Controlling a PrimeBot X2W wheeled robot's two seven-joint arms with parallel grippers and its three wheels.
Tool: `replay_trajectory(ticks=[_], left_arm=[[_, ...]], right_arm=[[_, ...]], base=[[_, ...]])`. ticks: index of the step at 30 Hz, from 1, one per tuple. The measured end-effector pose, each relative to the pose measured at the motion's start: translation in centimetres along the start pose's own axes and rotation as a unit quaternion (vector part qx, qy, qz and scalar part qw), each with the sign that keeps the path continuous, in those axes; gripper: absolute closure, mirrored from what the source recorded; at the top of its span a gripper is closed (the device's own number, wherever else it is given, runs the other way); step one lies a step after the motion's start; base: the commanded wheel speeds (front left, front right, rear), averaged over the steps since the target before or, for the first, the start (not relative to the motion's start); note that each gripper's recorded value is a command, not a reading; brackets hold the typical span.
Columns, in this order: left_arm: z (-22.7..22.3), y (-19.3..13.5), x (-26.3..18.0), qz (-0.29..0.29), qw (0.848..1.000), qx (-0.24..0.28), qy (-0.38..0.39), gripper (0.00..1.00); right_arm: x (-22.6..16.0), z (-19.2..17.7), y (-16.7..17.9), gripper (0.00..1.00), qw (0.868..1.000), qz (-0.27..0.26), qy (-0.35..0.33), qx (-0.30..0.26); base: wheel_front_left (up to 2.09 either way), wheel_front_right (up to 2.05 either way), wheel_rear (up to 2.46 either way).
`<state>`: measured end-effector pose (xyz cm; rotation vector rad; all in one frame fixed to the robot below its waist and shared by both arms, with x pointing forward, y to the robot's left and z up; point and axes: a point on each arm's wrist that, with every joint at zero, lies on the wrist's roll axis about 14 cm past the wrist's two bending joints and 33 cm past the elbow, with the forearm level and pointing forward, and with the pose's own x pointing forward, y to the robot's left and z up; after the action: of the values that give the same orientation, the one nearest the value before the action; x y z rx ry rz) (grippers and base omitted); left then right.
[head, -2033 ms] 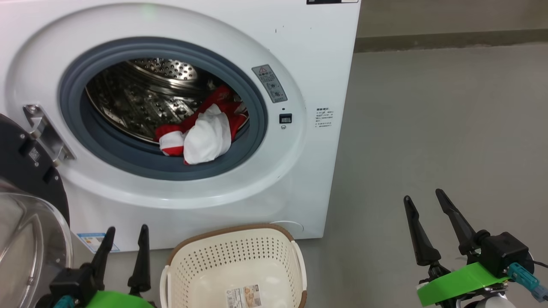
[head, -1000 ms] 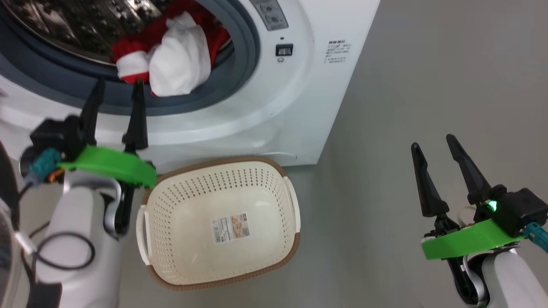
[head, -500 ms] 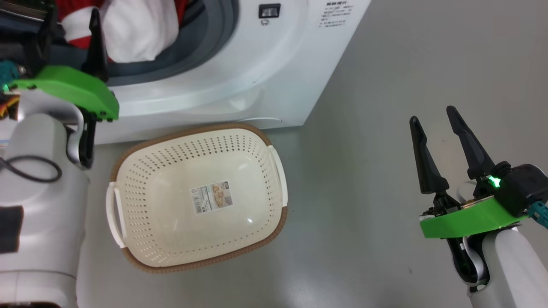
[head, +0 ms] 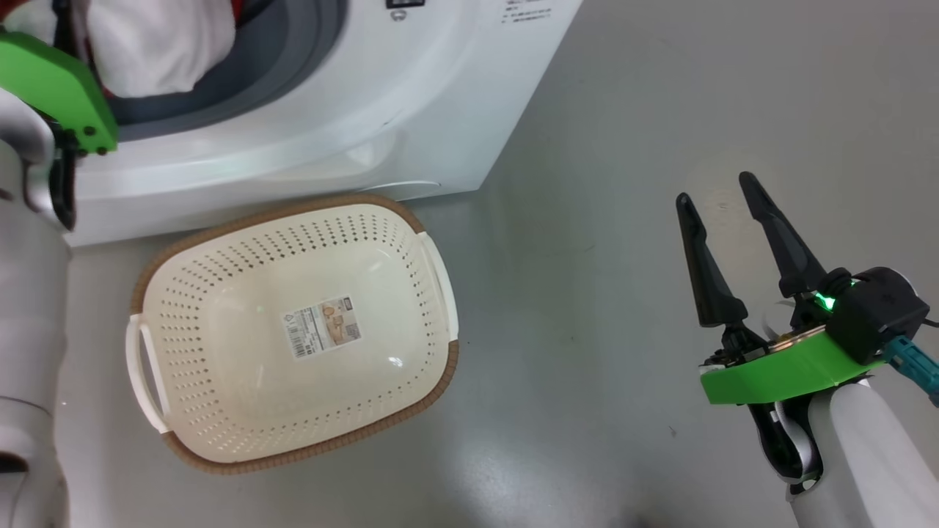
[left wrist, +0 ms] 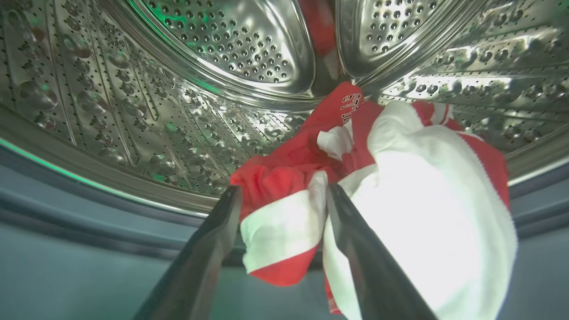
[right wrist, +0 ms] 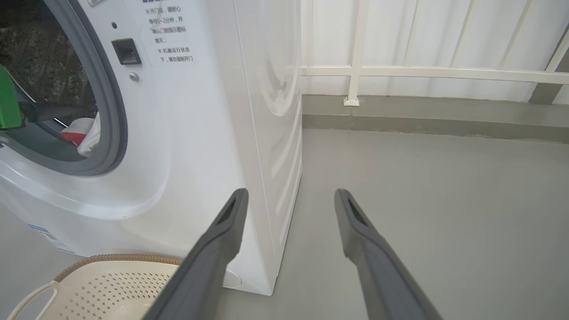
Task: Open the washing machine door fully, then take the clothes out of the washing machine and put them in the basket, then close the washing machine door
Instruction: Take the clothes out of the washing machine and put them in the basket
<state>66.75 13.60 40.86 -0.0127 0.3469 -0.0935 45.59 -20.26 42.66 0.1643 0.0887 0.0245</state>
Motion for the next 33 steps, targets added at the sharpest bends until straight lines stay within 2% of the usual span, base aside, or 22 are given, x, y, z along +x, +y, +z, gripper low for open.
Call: replay_trajectory(ticks=[8,14,20,21,22,24,33], left_arm=[[-3.9,0.1,0.8,0.009,0.995,0.048,0.086,0.0],[-5.4,1.3,1.2,0.026,0.989,0.086,0.114,0.0],[-5.7,1.4,1.8,0.027,0.988,0.095,0.121,0.0],[-5.8,1.3,1.9,0.026,0.987,0.099,0.121,0.12],[-5.8,1.3,1.9,0.025,0.987,0.103,0.119,0.51],[-5.7,1.3,1.9,0.024,0.988,0.106,0.113,1.0],[-4.1,1.7,1.9,0.029,0.992,0.101,0.067,1.0]], right_arm=[[-0.4,-0.7,-0.8,0.0,1.0,-0.011,0.012,-0.003],[-0.6,-1.2,-1.1,0.0,1.0,-0.018,0.018,0.0],[-0.7,-1.6,-1.3,0.0,0.999,-0.024,0.024,0.001],[-0.8,-1.7,-1.3,0.0,0.999,-0.025,0.025,0.002],[-0.8,-1.7,-1.4,0.0,0.999,-0.025,0.025,0.002],[-0.8,-1.8,-1.4,0.0,0.999,-0.025,0.026,0.002],[-0.5,-1.8,-1.1,0.0,0.999,-0.022,0.024,0.006]], base=[[0.0,0.0,0.0],[0.0,0.0,0.0],[0.0,0.0,0.0],[0.0,0.0,0.0],[0.0,0.0,0.0],[0.0,0.0,0.0],[0.0,0.0,0.0]])
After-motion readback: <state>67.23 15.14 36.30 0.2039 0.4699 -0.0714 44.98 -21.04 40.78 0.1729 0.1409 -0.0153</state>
